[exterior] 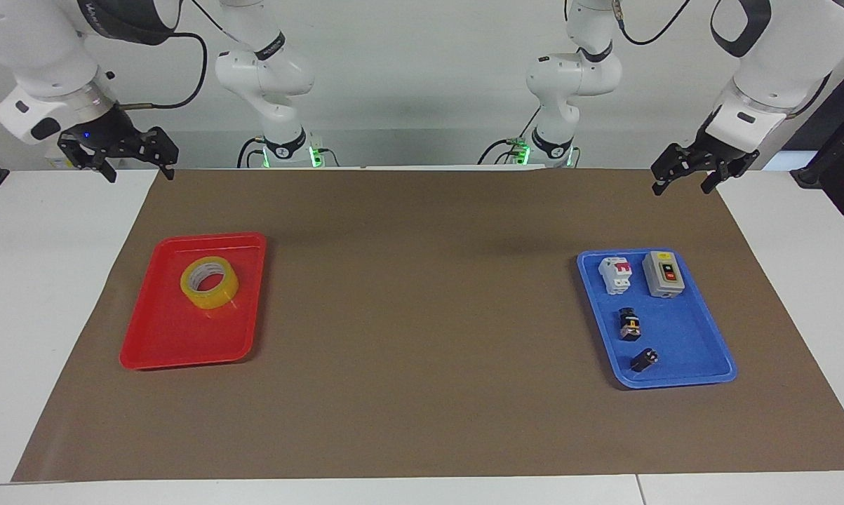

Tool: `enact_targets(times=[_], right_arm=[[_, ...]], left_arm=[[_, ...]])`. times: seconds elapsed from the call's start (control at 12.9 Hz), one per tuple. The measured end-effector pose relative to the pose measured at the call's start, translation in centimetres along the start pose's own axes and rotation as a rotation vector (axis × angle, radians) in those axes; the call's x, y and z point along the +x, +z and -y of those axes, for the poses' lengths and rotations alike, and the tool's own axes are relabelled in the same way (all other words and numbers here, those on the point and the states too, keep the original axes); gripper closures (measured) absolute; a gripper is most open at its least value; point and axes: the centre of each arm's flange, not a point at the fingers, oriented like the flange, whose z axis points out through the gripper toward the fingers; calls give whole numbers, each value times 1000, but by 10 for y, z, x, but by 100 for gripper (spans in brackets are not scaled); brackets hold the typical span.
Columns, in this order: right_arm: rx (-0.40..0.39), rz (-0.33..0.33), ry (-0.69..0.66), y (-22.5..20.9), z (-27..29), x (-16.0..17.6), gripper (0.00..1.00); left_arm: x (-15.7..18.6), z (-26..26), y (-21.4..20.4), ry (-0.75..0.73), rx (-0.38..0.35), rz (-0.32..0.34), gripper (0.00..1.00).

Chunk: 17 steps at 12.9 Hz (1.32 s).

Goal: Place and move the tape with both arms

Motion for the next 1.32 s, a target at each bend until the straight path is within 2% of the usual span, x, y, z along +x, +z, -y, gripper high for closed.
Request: enact_targets(times=[1.32], right_arm=[[0,-26,29,-8,-5,2,0]], left_arm=[[0,0,0,0,0,0,0]])
